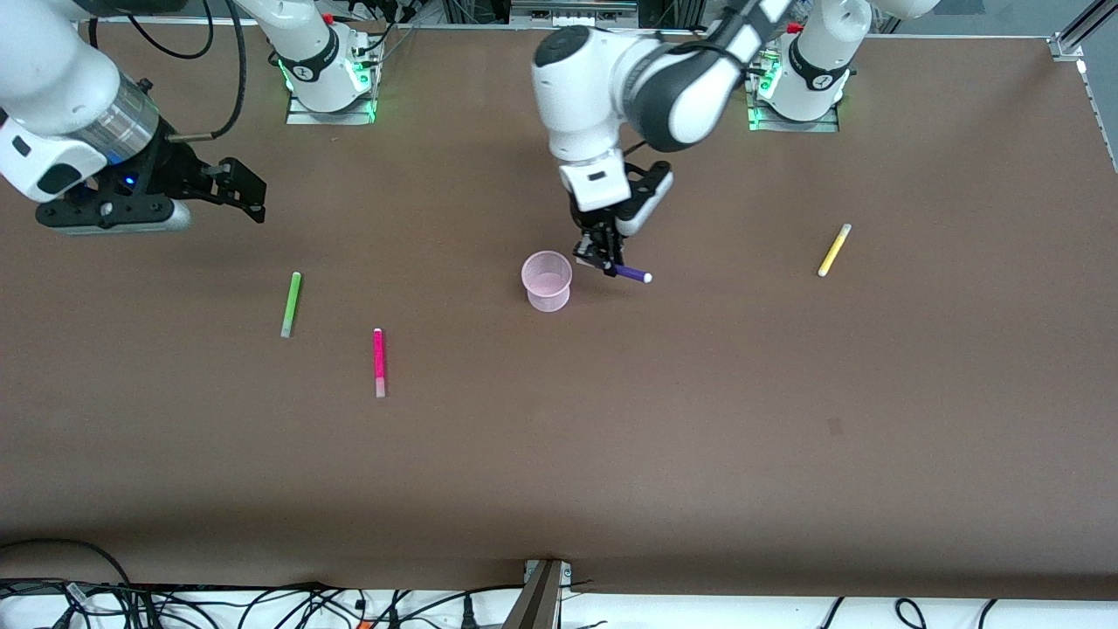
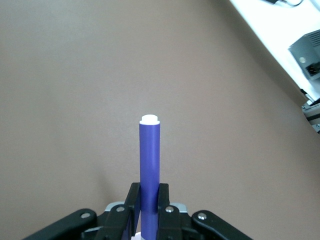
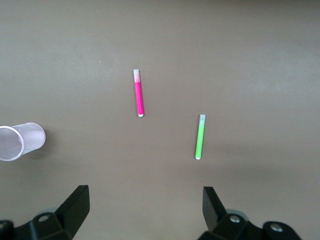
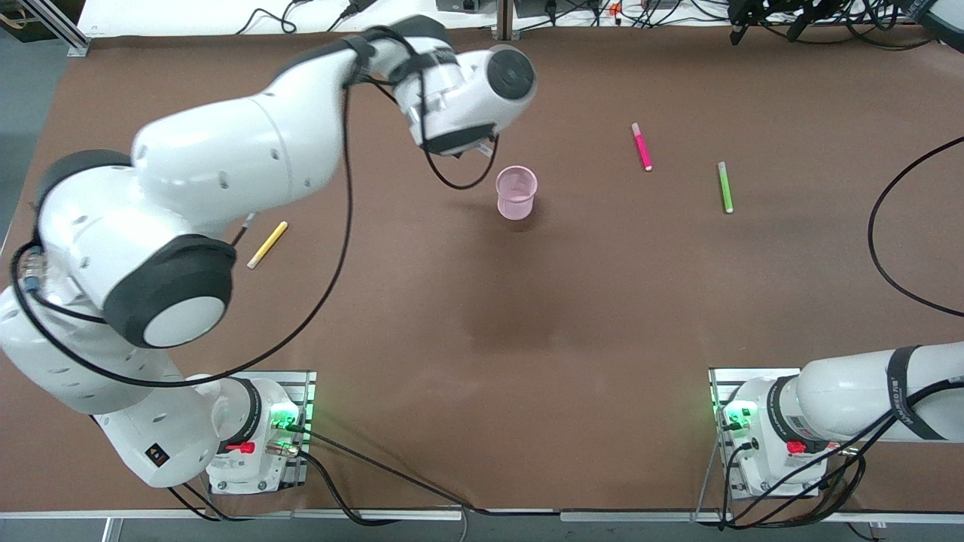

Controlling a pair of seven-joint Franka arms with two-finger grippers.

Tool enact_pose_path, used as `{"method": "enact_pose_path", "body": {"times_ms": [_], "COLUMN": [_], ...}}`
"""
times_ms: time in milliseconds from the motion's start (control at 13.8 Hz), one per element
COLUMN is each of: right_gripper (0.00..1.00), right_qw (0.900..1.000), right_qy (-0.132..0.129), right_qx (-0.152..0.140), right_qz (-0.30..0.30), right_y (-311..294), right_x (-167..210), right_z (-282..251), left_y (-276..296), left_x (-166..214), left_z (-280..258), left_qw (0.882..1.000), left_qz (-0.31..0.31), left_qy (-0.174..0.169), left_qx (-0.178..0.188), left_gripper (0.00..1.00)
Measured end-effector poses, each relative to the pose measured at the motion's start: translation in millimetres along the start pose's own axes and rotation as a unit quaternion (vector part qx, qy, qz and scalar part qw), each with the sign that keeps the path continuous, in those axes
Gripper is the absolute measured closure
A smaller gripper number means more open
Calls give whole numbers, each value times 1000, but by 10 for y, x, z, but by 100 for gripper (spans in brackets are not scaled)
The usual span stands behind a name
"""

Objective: Organize pens into pink holder with both arms
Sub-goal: 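Lift the blue marker with the left gripper and carry it over the pink cup, then lower the blue marker into the pink cup and open the left gripper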

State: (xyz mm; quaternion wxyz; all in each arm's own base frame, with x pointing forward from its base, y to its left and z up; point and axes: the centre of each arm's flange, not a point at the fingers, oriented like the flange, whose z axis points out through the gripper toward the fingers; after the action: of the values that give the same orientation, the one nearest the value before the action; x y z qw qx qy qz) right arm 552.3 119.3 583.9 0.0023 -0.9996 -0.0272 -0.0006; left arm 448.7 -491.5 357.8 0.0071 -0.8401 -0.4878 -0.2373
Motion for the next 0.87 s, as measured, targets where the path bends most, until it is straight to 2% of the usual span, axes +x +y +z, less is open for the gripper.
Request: {"method": "enact_pose_path", "body": {"times_ms": [218,508,871], "right_gripper": [0,0,0], "right_qw": [1000,999,997], "right_qy": [-12,-42,-71], "right_qx": [0,-2,-4], "right_qz": [-2,-17,-21], "right_y": [-15,-26,-15], "right_x": [40,135,166], "right_z": [113,410,611], "left_y": [-2,46,-31], "left_x": [-507,-769,-1066], "left_z": [225,573,526], "left_qw": [998,994,990], "left_qz": [14,29,41], "left_qy": [50,100,123], "left_qx": [-19,-30,-50], "left_gripper": [82,82,82]}}
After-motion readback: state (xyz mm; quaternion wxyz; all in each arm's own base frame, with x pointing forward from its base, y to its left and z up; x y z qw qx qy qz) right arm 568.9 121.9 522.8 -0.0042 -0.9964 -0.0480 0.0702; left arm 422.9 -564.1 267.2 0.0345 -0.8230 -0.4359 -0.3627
